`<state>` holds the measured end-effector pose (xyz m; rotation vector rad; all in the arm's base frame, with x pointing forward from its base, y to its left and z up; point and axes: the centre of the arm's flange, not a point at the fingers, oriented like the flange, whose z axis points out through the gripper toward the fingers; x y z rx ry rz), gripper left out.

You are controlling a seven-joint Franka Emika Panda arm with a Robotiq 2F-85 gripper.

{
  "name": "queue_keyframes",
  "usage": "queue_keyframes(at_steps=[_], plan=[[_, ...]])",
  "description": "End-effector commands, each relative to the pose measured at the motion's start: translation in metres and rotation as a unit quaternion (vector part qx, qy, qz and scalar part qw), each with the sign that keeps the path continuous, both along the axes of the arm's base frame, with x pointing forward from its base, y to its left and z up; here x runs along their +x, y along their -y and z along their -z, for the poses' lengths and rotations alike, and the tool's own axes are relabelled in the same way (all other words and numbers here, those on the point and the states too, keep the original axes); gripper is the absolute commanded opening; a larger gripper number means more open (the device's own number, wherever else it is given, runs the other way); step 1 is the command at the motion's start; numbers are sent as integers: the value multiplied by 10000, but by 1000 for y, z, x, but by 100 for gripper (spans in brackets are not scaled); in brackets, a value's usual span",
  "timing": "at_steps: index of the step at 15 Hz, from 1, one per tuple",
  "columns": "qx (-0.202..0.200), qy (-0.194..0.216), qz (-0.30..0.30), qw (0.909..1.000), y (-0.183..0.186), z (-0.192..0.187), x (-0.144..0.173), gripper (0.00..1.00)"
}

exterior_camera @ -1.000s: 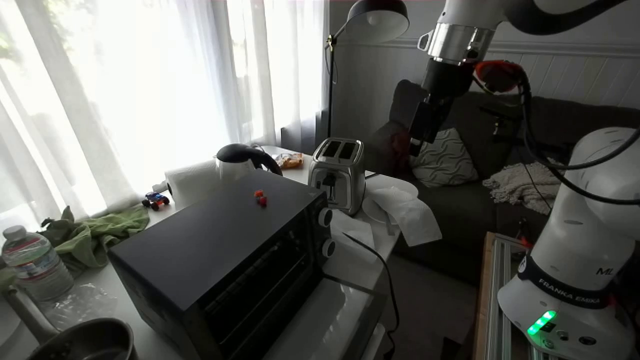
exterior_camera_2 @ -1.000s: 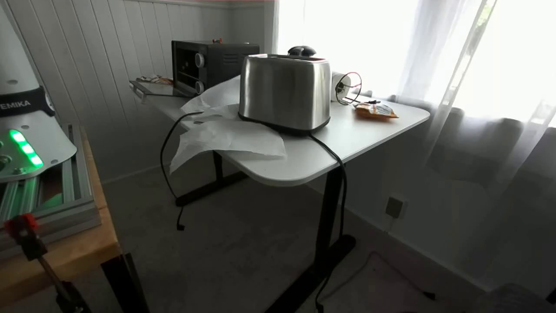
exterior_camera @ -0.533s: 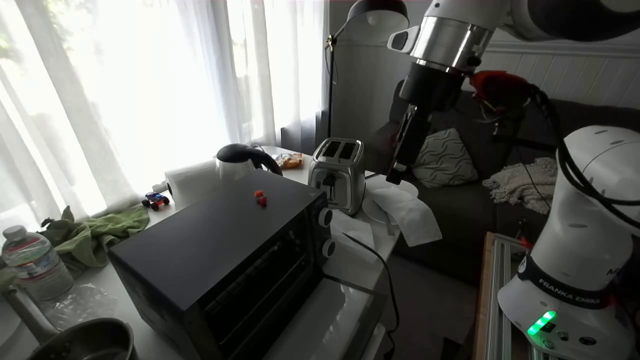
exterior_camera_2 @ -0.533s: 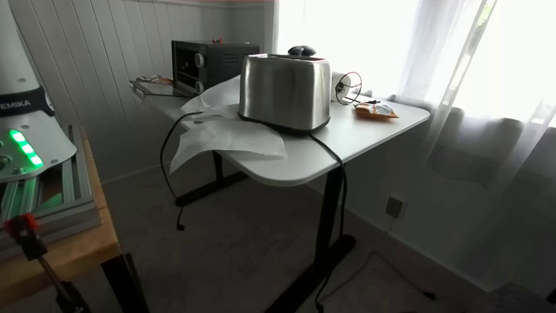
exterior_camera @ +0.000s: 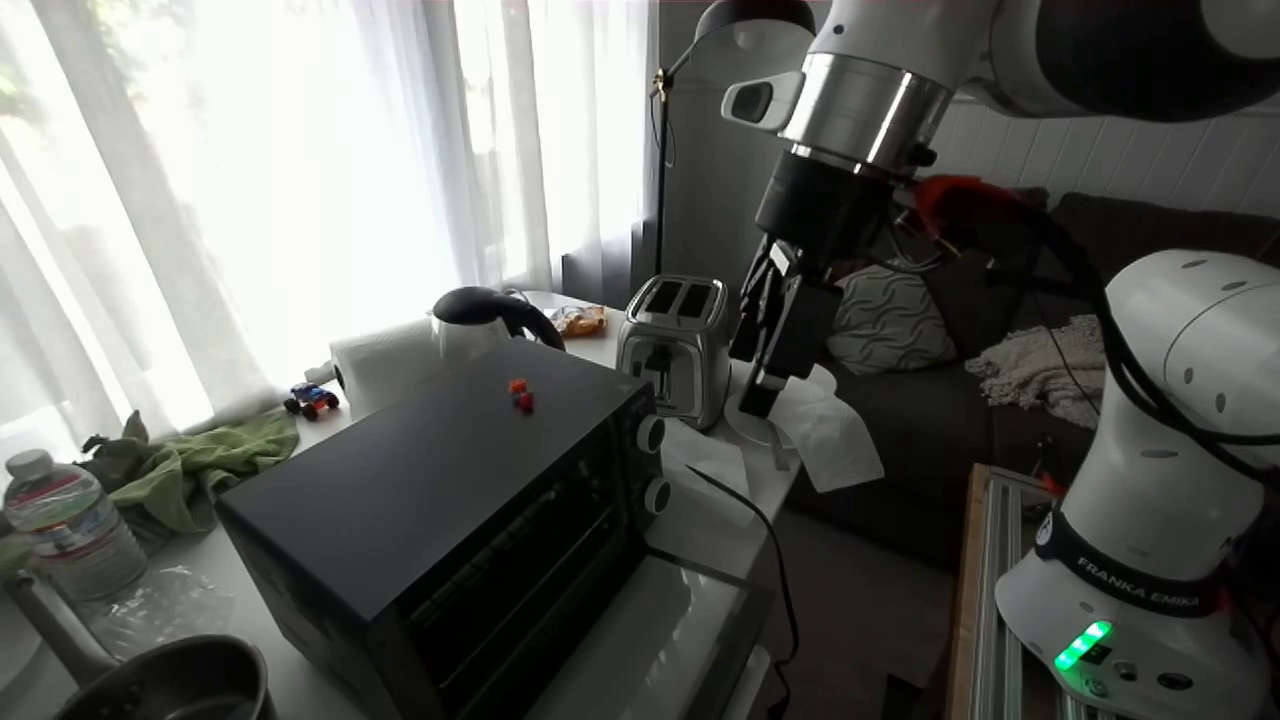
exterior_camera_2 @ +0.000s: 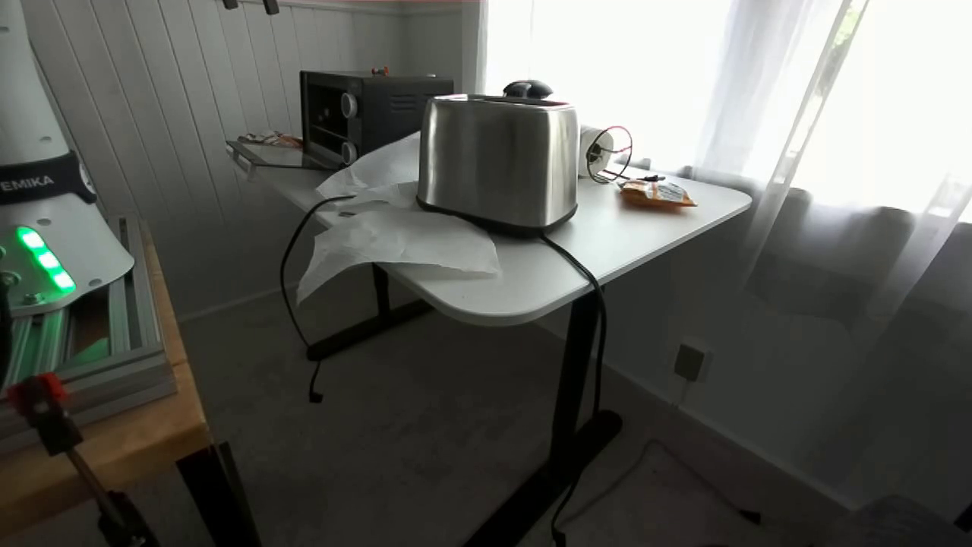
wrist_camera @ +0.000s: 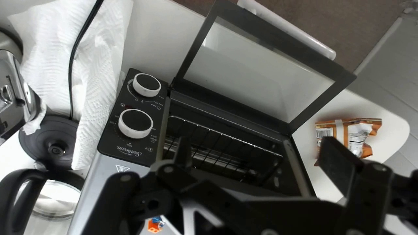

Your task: Put the white and orange packet in the toaster oven.

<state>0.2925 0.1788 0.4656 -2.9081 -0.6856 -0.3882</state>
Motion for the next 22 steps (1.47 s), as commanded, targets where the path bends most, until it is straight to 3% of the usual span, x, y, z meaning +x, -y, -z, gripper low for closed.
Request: queue_keyframes(at_steps=[1, 2, 6, 10, 14, 18, 19, 22], plan=[[2, 3, -3, 10000, 0, 0, 0, 100], [4, 7, -5, 10000, 0, -1, 0, 100], [-395, -305, -1166, 9919, -41, 9, 45, 100], [-530, -449, -2116, 9749, -84, 29, 77, 100], [-516, -693, -3108, 9466, -140, 55, 94, 100], [-537, -853, -4066, 9080, -185, 78, 98, 100], [-571, -702, -3644, 9268, -161, 75, 82, 100], [-546, -787, -3930, 9146, -179, 86, 88, 100]])
